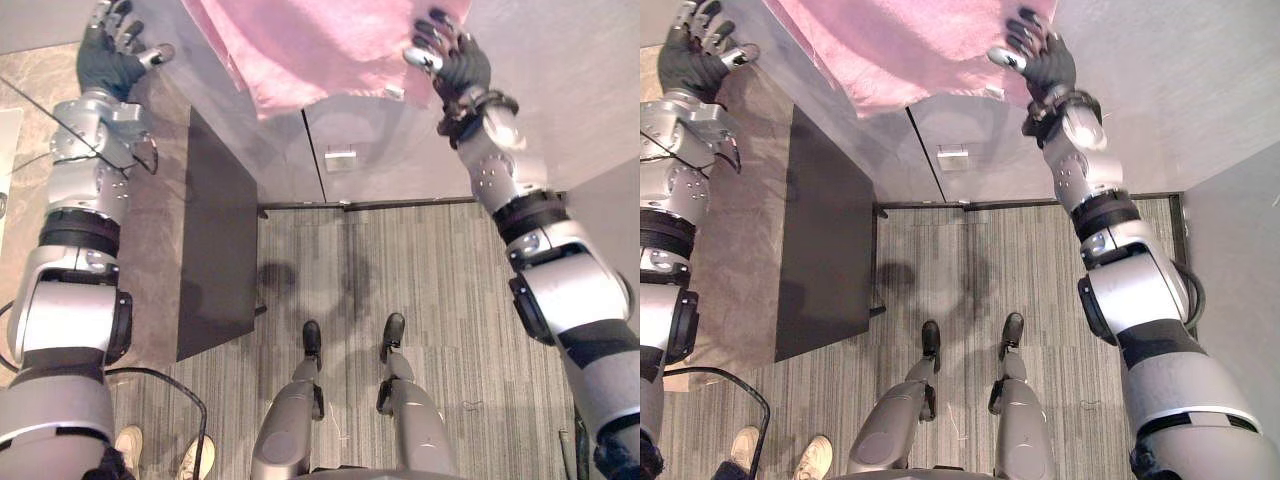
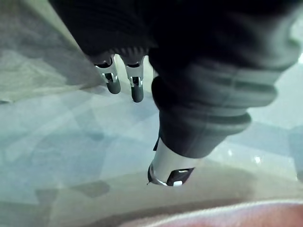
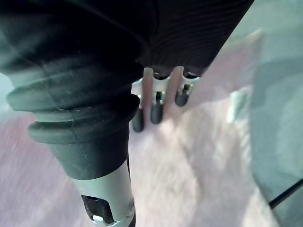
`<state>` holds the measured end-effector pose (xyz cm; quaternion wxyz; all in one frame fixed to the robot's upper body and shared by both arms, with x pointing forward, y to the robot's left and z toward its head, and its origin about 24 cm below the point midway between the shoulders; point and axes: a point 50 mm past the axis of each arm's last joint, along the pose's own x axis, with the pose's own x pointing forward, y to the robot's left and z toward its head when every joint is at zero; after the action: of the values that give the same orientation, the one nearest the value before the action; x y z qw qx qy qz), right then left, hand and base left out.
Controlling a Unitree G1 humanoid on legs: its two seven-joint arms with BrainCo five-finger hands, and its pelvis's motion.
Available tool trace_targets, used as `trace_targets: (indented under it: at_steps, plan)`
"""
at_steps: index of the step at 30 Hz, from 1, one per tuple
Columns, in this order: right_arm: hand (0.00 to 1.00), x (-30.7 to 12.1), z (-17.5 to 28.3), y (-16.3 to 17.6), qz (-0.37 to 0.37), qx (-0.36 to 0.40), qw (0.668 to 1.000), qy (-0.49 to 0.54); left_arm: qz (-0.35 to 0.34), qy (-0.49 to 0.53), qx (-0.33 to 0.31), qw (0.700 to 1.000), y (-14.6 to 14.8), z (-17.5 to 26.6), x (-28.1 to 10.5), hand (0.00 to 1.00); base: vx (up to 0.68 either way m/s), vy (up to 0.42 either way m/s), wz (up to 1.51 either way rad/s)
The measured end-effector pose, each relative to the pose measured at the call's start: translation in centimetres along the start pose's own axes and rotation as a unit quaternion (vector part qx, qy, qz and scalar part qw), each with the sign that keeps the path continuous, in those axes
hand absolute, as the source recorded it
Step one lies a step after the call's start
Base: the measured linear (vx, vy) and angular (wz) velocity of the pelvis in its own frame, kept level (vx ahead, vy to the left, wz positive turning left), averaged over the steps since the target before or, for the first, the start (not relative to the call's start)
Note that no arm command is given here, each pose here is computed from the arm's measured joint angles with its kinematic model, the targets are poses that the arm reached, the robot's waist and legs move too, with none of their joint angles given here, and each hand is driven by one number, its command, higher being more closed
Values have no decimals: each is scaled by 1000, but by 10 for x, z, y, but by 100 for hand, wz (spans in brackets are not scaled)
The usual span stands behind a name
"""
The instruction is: Organize washtable
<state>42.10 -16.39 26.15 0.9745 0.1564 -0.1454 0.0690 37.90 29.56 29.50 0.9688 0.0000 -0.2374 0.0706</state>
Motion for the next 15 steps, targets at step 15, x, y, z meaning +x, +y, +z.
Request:
trace_targets:
  at_steps: [15]
  plan:
    - [0, -152, -178, -103, -236, 198, 938, 161, 34, 115, -13, 993, 31, -87, -68, 0, 30, 4, -9]
